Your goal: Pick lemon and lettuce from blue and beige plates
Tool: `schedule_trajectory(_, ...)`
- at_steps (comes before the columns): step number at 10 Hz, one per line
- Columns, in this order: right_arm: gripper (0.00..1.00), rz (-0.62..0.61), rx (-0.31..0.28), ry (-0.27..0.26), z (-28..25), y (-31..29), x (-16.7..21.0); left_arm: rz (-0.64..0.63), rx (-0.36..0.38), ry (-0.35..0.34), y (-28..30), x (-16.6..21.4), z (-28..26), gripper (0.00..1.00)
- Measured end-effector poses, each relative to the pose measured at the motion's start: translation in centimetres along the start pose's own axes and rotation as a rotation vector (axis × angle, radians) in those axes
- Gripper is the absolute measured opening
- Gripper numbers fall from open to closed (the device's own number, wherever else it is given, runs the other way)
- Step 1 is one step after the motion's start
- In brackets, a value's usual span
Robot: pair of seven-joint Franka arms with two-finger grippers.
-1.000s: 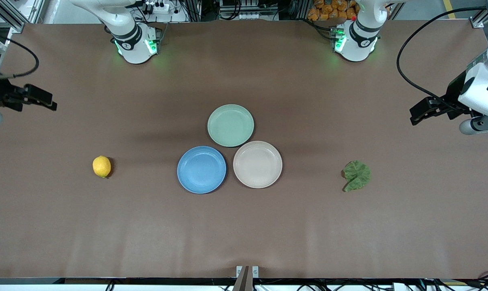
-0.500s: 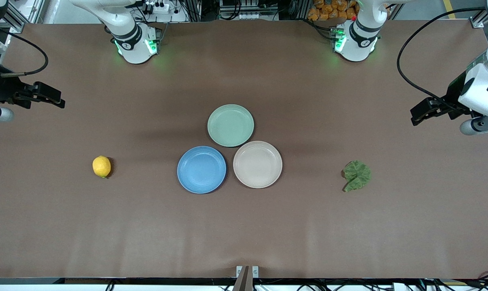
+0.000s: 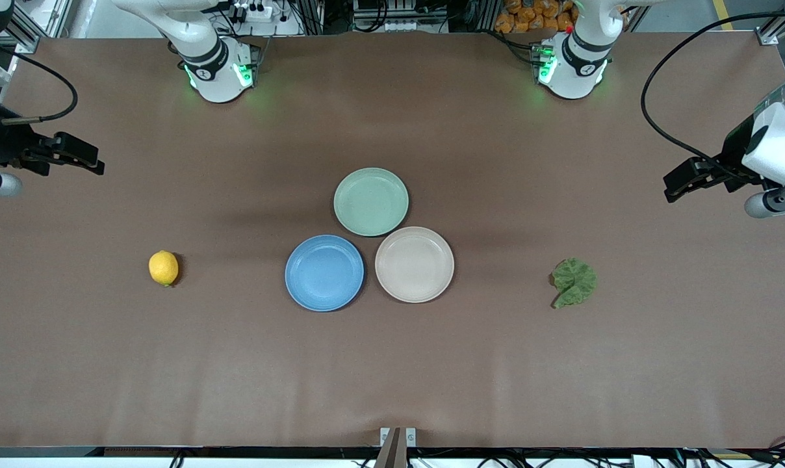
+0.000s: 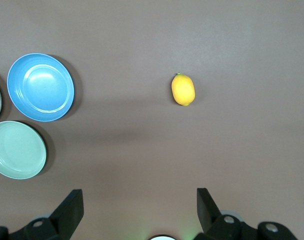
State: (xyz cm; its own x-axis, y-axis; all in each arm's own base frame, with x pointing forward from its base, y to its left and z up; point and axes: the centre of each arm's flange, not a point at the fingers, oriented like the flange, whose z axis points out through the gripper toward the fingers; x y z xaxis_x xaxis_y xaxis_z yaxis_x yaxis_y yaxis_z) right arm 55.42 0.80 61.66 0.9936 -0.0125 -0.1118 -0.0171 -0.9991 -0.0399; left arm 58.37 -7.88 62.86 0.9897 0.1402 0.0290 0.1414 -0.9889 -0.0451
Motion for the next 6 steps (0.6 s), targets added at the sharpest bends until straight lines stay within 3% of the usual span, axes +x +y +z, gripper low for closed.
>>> schedule_trajectory(6, 1.00, 0.000, -0.003, -0.012, 0.54, 0.00, 0.00, 0.036, -0.035, -0.009, 0.20, -0.09, -0.04, 1.00)
